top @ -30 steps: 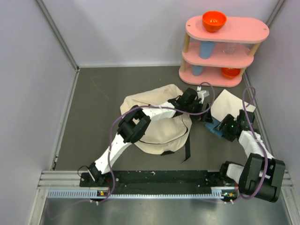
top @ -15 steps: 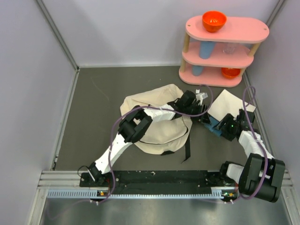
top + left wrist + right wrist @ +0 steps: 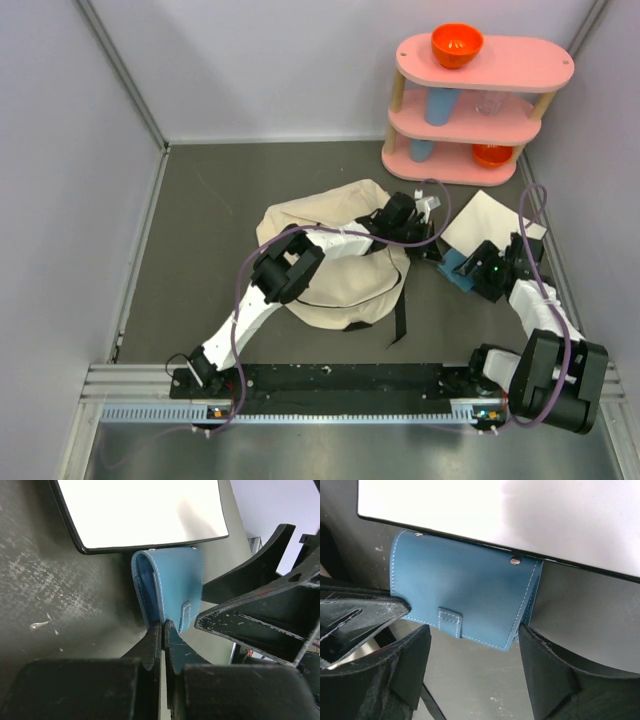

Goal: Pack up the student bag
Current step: Pick up the personal item from the center of the board.

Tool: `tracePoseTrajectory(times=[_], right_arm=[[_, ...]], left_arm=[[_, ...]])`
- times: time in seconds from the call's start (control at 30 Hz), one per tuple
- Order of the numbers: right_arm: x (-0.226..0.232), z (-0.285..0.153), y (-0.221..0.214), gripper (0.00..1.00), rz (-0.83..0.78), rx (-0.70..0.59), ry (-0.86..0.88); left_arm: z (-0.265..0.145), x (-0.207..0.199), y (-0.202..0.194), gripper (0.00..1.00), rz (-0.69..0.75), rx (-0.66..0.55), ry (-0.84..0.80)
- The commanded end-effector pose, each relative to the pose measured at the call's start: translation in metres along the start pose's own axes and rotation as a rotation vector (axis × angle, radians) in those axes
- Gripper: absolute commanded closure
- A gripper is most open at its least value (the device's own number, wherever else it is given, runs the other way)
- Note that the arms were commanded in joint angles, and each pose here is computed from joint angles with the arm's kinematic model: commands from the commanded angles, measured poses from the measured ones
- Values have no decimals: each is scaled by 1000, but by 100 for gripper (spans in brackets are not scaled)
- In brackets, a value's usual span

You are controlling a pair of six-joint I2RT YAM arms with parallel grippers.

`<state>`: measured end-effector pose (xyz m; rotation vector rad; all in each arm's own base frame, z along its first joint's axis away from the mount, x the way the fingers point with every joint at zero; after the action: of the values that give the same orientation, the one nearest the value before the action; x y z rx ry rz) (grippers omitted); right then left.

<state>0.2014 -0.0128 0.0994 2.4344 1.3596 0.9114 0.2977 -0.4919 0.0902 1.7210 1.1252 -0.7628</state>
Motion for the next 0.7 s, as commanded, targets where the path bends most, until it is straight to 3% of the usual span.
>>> tracePoseTrajectory(times=[0.0, 0.17, 0.5, 0.57, 0.67], right_arm=[[11, -13, 15, 25, 2, -86, 58], [30, -51, 32, 9, -18, -214, 101], [70, -106, 51, 4, -24, -302, 309], [79, -109, 55, 4, -39, -303, 395], [100, -116, 53, 4, -64, -268, 657]], left_arm=[[-11, -30, 5, 100, 54, -27, -69], [-48, -54, 25, 100, 119, -109, -61], [-175, -111, 40, 100, 222, -285, -116], [-194, -105, 33, 100, 212, -300, -120], [-231, -117, 25, 100, 237, -357, -145]])
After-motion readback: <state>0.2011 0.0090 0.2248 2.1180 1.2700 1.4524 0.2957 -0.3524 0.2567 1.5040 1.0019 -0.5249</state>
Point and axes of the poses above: each gripper's point midway between its finger pads, its own z axis out along the fingers, its own x axis along the line the jaws close on, y = z × x, the point moved 8 cm from there along -z, back along the fingers, and after that the axes turned 8 degrees about -z, right-handed, at the moved point
